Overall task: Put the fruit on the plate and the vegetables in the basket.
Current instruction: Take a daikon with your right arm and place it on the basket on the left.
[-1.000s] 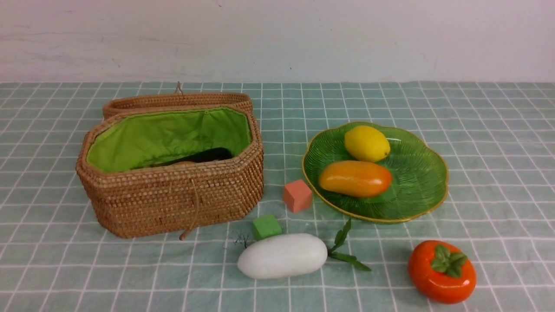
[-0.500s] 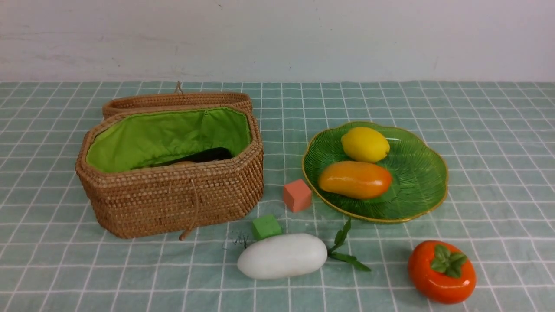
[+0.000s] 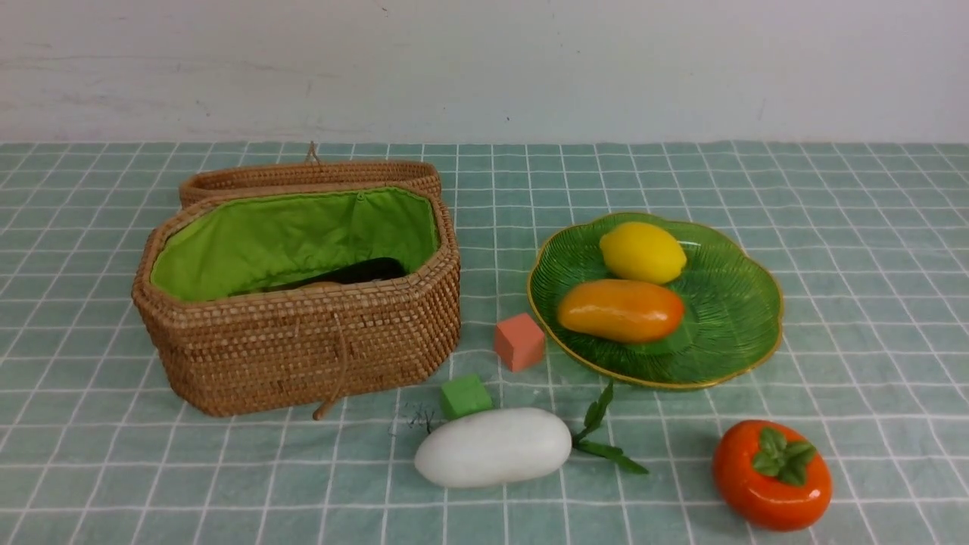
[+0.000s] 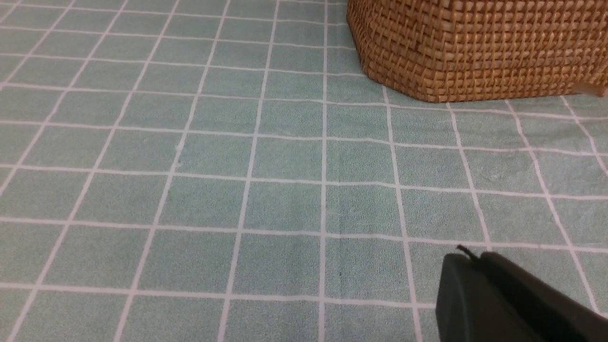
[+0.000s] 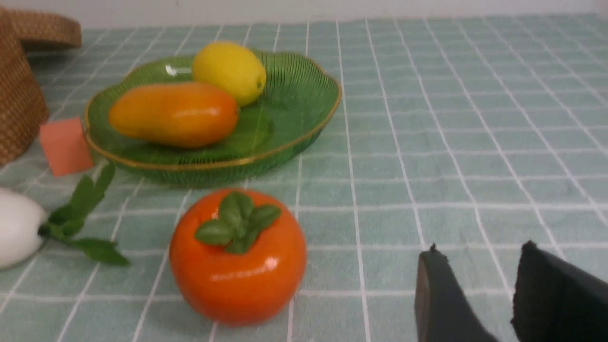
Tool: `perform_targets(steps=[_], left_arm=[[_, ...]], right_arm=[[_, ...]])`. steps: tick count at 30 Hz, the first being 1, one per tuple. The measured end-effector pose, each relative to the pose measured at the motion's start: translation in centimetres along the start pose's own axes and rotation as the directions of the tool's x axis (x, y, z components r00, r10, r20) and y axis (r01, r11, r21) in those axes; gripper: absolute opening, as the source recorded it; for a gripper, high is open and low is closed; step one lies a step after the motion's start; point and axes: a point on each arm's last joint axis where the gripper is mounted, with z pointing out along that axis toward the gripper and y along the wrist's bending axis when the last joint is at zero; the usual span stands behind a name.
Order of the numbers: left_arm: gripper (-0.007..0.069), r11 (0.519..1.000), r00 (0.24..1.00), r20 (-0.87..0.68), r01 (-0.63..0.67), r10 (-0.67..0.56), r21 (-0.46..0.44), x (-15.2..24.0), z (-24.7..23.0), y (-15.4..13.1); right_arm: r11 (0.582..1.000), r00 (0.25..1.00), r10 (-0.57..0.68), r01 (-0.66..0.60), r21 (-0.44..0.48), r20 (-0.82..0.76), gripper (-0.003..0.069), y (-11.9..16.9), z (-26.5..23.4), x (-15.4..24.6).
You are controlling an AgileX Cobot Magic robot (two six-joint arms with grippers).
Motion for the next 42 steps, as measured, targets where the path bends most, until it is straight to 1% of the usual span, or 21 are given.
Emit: perform_targets(steps=[3, 8, 11, 15, 20, 22, 24, 26, 30, 33, 34, 36, 38, 40, 42], left_arm=[[0.002, 1.0, 1.0, 0.0, 0.0, 0.0, 0.0, 0.0, 0.0, 0.0], [0.0025, 1.0, 1.0, 0.0, 0.0, 0.0, 0.0, 0.0, 0.0, 0.0], [0.0028, 1.0, 1.0, 0.0, 0.0, 0.0, 0.0, 0.0, 0.0, 0.0], [0.0031, 1.0, 1.0, 0.0, 0.0, 0.0, 0.0, 0.0, 0.0, 0.0], [0.0038, 1.0, 1.0, 0.0, 0.0, 0.0, 0.0, 0.0, 0.0, 0.0], [0.0039, 1.0, 1.0, 0.0, 0.0, 0.0, 0.0, 0.0, 0.0, 0.0], [0.0041, 1.0, 1.0, 0.0, 0.0, 0.0, 0.0, 0.0, 0.0, 0.0], [0.0044, 1.0, 1.0, 0.0, 0.0, 0.0, 0.0, 0.0, 0.0, 0.0], [0.005, 1.0, 1.0, 0.0, 0.0, 0.0, 0.0, 0.0, 0.0, 0.0], [0.0054, 1.0, 1.0, 0.0, 0.0, 0.0, 0.0, 0.0, 0.0, 0.0], [0.0054, 1.0, 1.0, 0.0, 0.0, 0.0, 0.0, 0.0, 0.0, 0.0], [0.0057, 1.0, 1.0, 0.0, 0.0, 0.0, 0.0, 0.0, 0.0, 0.0], [0.006, 1.0, 1.0, 0.0, 0.0, 0.0, 0.0, 0.0, 0.0, 0.0], [0.0061, 1.0, 1.0, 0.0, 0.0, 0.0, 0.0, 0.0, 0.0, 0.0], [0.0066, 1.0, 1.0, 0.0, 0.0, 0.0, 0.0, 0.0, 0.0, 0.0]], right_arm=[[1.0, 0.995, 0.0, -0.001, 0.01, 0.096, 0.0242, -0.1, 0.0, -0.9], [1.0, 0.98, 0.001, -0.005, 0.02, 0.2, 0.0242, -0.2, -0.2, -1.8], [0.999, 0.968, 0.03, -0.035, 0.018, 0.25, 0.0242, -0.2, -0.3, -2.3], [0.985, 0.935, 0.169, -0.172, -0.017, 0.311, 0.0242, -0.3, -0.5, -2.8], [0.961, 0.885, 0.273, -0.27, -0.061, 0.376, 0.0242, -0.4, -0.8, -3.8], [0.954, 0.875, 0.296, -0.289, -0.076, 0.382, 0.0242, -0.3, -1.1, -4.7], [0.945, 0.852, 0.326, -0.308, -0.111, 0.41, 0.0242, -0.1, -1.9, -7.4], [0.943, 0.851, 0.333, -0.31, -0.122, 0.407, 0.0242, 0.1, -2.4, -10.0], [0.948, 0.893, 0.318, -0.299, -0.11, 0.318, 0.0242, 0.5, -2.0, -16.1], [0.959, 0.949, 0.284, -0.279, -0.059, 0.134, 0.0242, 0.8, 0.2, -18.9], [0.959, 0.953, 0.282, -0.278, -0.052, 0.109, 0.0242, 0.8, 0.6, -18.8], [0.979, 0.976, 0.201, -0.202, -0.002, -0.081, 0.0242, 0.8, 3.4, -19.4], [0.992, 0.972, 0.123, -0.124, 0.009, -0.202, 0.0242, 0.7, 5.9, -19.3], [0.995, 0.965, 0.101, -0.102, 0.005, -0.244, 0.0242, 0.7, 6.9, -19.0], [0.995, 0.944, 0.076, -0.09, -0.03, -0.32, 0.0242, 1.1, 9.2, -18.3]])
